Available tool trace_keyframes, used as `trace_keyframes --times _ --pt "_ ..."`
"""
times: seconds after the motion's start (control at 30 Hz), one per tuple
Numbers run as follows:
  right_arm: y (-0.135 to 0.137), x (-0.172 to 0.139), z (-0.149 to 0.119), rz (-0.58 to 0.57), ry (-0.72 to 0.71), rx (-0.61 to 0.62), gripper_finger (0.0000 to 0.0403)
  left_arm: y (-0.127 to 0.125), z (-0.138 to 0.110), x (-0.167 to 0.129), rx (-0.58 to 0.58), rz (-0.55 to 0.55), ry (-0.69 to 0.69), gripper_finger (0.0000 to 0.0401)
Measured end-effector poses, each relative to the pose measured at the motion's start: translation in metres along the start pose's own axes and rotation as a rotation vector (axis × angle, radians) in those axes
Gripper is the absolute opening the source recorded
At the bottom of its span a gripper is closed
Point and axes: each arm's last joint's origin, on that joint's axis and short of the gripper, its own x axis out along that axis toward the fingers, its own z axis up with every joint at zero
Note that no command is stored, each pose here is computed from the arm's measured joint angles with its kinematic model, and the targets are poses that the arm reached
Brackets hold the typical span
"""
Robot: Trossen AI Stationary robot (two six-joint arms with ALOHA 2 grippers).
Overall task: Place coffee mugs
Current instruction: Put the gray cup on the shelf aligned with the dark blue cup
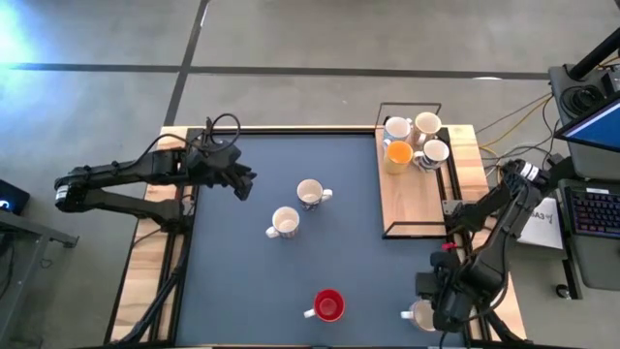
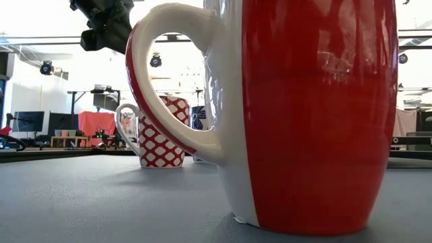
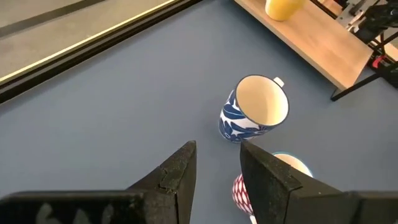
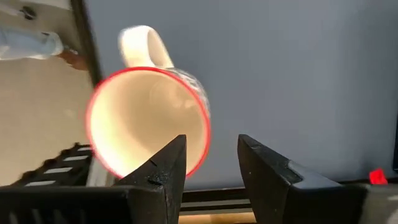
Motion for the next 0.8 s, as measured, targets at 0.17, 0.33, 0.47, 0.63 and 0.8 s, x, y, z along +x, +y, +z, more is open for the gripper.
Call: trace_keyframes --times 0.17,0.33,0.47,0.63,0.8 --pt "-0.001 0.014 0.0 -0.004 0.002 0.0 0.0139 0.0 0.0 0.0 -0.001 -0.002 0.001 0.0107" --pt "0.0 0.028 0.001 0.056 -0.027 -0.002 0.0137 0.0 0.0 0.0 -0.001 -0.002 0.0 0.0107" --pt "-0.004 0.039 0.0 0.054 -0.026 0.007 0.0137 0.0 0.0 0.0 0.003 -0.001 0.0 0.0107" --pt "-0.008 0.047 -0.002 0.034 -0.015 0.039 0.0112 0.0 0.0 0.0 0.009 0.005 -0.004 0.0107" --pt "-0.008 0.049 -0.002 0.042 -0.017 0.026 0.0049 0.0 0.0 0.0 0.024 0.005 -0.004 0.0107"
